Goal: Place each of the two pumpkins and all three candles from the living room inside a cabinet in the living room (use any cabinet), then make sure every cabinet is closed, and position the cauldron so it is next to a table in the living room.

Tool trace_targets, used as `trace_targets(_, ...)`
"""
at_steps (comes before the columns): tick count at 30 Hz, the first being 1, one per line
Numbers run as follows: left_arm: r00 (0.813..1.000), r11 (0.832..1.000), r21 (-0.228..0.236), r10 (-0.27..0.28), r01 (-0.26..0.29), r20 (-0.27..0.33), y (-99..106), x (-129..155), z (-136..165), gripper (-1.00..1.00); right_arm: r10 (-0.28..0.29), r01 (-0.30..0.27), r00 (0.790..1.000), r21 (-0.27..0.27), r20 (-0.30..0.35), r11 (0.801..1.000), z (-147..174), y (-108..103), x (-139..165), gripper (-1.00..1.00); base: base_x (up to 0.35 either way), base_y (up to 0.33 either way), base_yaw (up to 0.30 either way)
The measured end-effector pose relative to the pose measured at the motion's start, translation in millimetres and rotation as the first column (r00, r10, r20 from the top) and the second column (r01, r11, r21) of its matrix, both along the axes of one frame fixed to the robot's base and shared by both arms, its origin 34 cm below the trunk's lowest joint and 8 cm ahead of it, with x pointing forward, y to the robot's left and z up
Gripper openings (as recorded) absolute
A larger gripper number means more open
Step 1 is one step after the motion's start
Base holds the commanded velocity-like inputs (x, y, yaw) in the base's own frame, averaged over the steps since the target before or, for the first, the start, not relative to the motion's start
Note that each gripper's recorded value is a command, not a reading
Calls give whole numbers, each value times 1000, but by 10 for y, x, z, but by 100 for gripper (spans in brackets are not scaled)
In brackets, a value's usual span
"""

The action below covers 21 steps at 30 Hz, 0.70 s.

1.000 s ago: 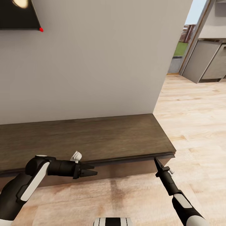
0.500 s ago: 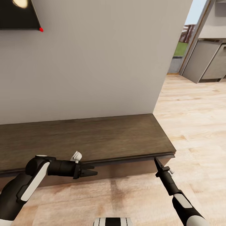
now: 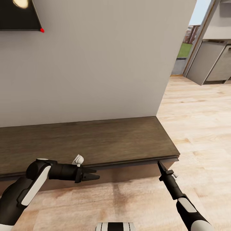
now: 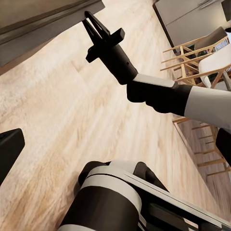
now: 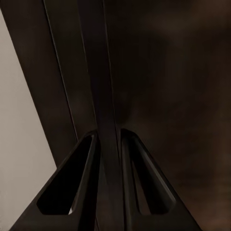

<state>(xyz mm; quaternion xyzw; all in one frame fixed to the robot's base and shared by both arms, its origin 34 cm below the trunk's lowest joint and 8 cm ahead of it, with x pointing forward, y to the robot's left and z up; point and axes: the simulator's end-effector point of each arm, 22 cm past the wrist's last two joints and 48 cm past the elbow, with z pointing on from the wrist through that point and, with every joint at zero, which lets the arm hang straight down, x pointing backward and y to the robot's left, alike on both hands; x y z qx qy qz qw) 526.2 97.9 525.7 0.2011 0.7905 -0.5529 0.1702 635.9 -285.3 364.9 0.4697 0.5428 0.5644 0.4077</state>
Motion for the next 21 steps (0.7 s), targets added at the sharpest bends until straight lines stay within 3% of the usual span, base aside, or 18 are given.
trace_targets(21,1000,1000,1,1,-1,0,1,1,-2,100,1,-1,1000,0,-1,1000,1,0,1,-100,0,0,0)
